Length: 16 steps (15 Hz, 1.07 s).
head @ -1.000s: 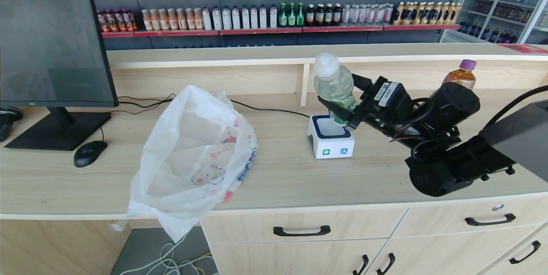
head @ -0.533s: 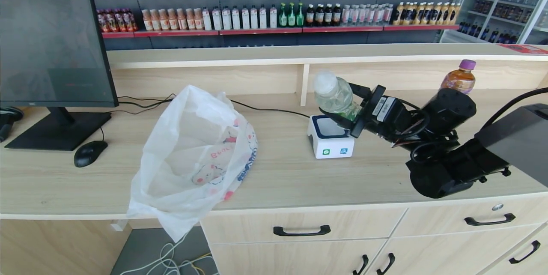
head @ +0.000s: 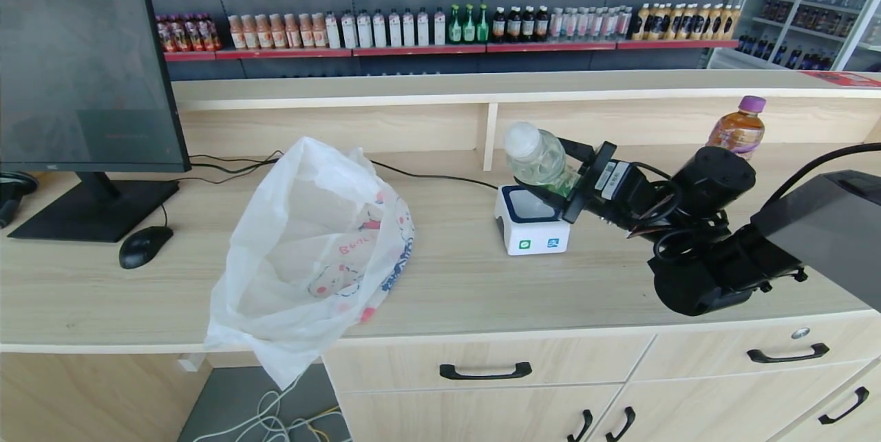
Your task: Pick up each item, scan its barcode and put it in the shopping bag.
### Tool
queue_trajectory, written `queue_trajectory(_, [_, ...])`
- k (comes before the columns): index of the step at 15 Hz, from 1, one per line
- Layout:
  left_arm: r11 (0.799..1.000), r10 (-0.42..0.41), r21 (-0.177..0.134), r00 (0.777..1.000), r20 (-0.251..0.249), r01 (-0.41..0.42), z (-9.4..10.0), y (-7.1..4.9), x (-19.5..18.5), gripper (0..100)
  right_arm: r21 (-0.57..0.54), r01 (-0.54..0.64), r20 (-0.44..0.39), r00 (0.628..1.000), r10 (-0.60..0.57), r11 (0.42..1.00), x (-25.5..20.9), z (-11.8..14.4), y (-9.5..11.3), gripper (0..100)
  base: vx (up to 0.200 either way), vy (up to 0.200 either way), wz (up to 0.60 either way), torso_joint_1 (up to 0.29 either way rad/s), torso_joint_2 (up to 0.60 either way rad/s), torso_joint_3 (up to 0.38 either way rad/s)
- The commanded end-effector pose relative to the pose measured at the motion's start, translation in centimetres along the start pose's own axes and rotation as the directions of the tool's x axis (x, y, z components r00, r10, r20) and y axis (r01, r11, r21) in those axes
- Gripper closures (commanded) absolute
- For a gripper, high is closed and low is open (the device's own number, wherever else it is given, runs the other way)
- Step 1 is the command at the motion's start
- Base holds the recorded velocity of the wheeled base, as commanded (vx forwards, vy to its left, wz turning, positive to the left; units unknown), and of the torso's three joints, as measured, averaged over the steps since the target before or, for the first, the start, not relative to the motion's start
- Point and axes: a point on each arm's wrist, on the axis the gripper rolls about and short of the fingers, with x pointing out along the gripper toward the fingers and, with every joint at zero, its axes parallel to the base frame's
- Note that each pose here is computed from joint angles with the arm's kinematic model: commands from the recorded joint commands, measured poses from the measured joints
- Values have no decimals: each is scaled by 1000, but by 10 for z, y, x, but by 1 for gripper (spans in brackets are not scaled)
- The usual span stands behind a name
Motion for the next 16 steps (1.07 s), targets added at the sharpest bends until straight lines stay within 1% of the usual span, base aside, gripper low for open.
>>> queue_trajectory(1, [1000,0,0,1000,0,0,0,0,0,0,-4,6,-8,1000,-6,1000,-2,-3,-2,100,0,0,0,0,0,0])
queue_trajectory(10, [1000,0,0,1000,0,0,0,0,0,0,-1,11,-7,1000,-11,1000,-1,1,-2,100,0,0,0,0,0,0])
queue_trajectory(14, [1000,0,0,1000,0,0,0,0,0,0,-1,51,6,999,-51,999,4,15,-12,100,0,0,0,0,0,0])
queue_trajectory(16, [1000,0,0,1000,0,0,0,0,0,0,12,68,8,998,-68,998,7,21,-13,100,0,0,0,0,0,0])
